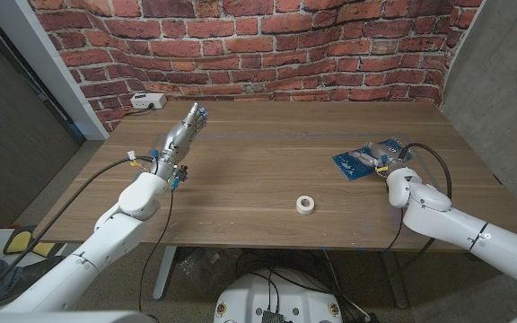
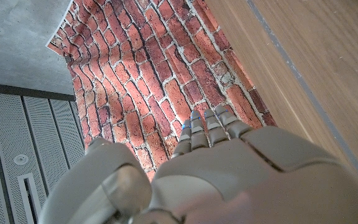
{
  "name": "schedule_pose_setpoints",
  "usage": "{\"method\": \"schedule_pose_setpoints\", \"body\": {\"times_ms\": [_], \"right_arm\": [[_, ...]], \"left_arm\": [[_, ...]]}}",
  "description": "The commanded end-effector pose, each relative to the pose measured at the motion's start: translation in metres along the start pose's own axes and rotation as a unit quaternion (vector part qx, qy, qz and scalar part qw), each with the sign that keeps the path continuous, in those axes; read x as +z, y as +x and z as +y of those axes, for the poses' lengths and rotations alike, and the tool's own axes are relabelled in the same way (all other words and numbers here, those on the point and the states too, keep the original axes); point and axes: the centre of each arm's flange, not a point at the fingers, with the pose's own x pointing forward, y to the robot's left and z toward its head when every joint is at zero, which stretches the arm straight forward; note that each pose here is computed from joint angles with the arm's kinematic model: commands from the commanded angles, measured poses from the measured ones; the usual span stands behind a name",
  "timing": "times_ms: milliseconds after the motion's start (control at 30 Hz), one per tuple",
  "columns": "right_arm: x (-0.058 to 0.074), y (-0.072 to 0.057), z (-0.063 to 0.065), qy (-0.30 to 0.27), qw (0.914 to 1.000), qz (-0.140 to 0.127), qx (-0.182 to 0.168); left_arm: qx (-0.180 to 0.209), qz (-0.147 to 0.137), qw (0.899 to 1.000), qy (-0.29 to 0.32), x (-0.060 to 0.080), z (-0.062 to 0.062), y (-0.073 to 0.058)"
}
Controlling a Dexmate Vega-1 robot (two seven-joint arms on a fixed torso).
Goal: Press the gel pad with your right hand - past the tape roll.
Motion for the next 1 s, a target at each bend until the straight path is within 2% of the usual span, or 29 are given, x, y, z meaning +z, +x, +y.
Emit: {"method": "schedule_pose_setpoints", "body": {"times_ms": [33,333,1000], "right_arm": [[0.0007,0.0037,-0.0001,-0.008,0.9999,0.01,0.01],[0.0009,0.0048,0.0004,-0.017,0.9995,0.018,0.019],[0.0035,0.011,0.0064,-0.035,0.9974,0.038,0.05]], "left_arm": [[-0.001,-0.002,1.0,0.003,0.0017,0.0029,0.002],[-0.003,-0.005,1.0,0.009,0.0061,0.006,0.004],[-0.002,-0.001,1.0,0.005,0.0016,0.0079,0.0051]]}}
